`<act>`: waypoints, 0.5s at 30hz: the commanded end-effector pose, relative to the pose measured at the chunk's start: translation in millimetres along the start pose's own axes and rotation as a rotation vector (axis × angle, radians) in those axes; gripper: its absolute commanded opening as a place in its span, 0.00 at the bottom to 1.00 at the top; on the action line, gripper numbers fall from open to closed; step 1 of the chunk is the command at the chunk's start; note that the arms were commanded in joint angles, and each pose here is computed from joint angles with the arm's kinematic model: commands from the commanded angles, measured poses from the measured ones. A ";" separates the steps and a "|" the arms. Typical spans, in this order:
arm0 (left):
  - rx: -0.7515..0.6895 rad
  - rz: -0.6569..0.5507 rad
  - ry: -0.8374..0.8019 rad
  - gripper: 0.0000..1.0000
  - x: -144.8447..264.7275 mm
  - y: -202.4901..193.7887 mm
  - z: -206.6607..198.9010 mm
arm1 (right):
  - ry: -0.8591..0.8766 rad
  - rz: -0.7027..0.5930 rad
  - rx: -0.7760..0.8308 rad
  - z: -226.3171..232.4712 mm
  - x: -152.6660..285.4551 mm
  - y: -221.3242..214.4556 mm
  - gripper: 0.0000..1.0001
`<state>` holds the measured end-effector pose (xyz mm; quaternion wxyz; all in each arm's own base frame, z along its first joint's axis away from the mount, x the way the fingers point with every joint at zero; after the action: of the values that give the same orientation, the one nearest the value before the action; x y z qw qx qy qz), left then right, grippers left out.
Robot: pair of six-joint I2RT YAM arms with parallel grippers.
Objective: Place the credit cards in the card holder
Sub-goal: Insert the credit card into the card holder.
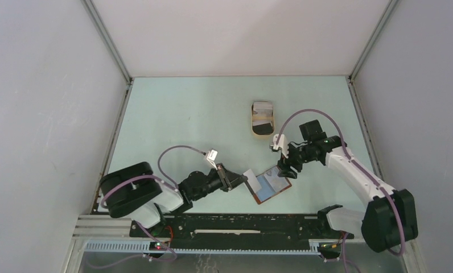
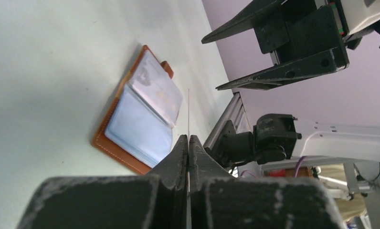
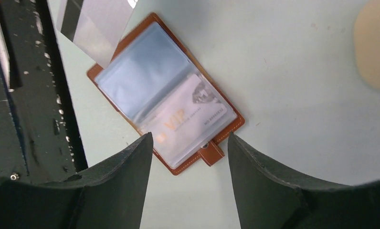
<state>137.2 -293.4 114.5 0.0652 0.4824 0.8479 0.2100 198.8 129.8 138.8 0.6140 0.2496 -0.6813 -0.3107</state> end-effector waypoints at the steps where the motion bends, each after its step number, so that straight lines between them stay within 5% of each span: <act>1: 0.127 -0.084 -0.103 0.00 -20.8 16.7 -23.1 | -0.066 0.079 -0.040 -23.3 -2.9 -9.6 0.67; 15: 0.185 -0.138 0.006 0.00 -32.9 5.4 0.8 | -0.065 0.211 -0.179 -39.2 -19.6 -47.9 0.64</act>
<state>152.8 -306.6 99.6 0.0146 0.4431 0.8832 0.1528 220.9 109.0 89.4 0.6563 0.1284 -0.6761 -0.3092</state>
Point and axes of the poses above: each gripper's point midway between its finger pads, its own x axis back along the fingers, its own z axis along the line the jaws close on, y = z × x, the point moved 4 cm from there along x, back along the fingers, and after that the axes turned 5 degrees about x, right-handed, at the moved point
